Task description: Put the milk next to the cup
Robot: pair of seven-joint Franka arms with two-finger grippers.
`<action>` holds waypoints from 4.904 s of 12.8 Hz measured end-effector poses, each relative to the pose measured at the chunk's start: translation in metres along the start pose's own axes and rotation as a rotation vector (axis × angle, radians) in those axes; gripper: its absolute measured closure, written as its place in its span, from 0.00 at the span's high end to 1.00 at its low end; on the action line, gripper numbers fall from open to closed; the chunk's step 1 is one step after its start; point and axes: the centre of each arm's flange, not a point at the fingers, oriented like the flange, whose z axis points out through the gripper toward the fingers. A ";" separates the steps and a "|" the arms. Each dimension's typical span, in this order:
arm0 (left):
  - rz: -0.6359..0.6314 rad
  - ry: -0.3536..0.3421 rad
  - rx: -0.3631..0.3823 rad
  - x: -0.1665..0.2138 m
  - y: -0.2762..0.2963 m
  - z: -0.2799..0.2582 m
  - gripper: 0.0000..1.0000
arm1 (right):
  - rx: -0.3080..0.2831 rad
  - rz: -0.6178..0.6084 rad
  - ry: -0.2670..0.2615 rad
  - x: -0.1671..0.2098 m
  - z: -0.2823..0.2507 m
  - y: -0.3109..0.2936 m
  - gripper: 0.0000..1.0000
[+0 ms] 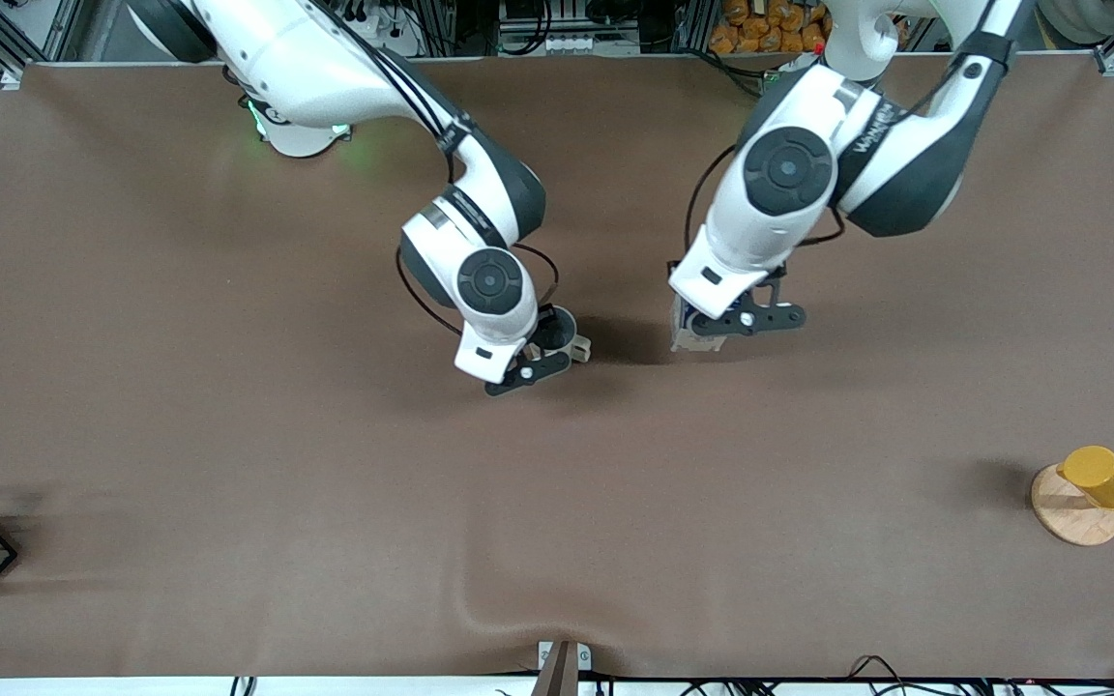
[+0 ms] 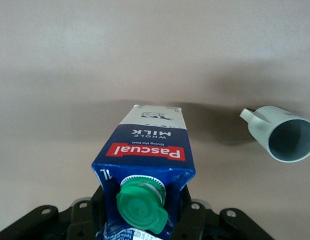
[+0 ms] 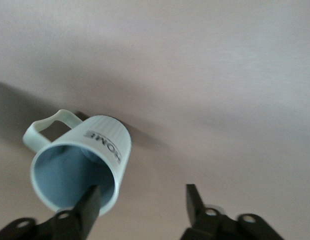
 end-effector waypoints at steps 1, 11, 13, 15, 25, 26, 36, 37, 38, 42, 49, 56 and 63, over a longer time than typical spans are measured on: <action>-0.007 0.000 0.004 -0.009 0.012 0.001 0.56 | -0.005 0.025 0.003 -0.004 -0.028 0.018 0.93; -0.043 0.001 -0.016 -0.100 0.141 0.056 0.55 | 0.021 0.189 -0.007 -0.067 -0.174 0.319 1.00; -0.025 -0.010 -0.018 -0.110 0.158 0.067 0.55 | 0.022 0.210 -0.037 -0.089 -0.189 0.336 1.00; -0.014 -0.021 -0.027 -0.111 0.171 0.074 0.55 | 0.026 0.190 -0.037 -0.106 -0.201 0.360 1.00; -0.030 -0.035 -0.058 -0.086 0.188 0.100 0.55 | -0.028 0.177 0.118 -0.166 -0.208 0.385 1.00; -0.032 -0.036 -0.055 -0.084 0.187 0.103 0.56 | -0.028 0.190 0.125 -0.167 -0.211 0.391 1.00; -0.027 -0.004 -0.092 -0.082 0.195 0.089 1.00 | -0.028 0.341 0.179 -0.216 -0.299 0.458 1.00; -0.031 0.016 -0.111 -0.080 0.193 0.073 1.00 | -0.027 0.335 0.174 -0.215 -0.300 0.455 1.00; -0.046 0.046 -0.135 -0.076 0.185 0.048 1.00 | -0.025 0.338 0.166 -0.214 -0.300 0.450 1.00; -0.218 0.193 -0.202 -0.034 0.073 -0.092 1.00 | -0.023 0.391 0.162 -0.214 -0.304 0.443 1.00; -0.331 0.271 -0.148 0.019 -0.109 -0.170 1.00 | 0.025 0.391 0.138 -0.215 -0.302 0.438 1.00; -0.137 0.311 -0.085 0.040 -0.210 -0.191 1.00 | 0.039 0.388 0.109 -0.219 -0.301 0.437 1.00; 0.011 0.288 -0.006 0.020 -0.263 -0.210 1.00 | 0.042 0.385 0.111 -0.218 -0.301 0.435 1.00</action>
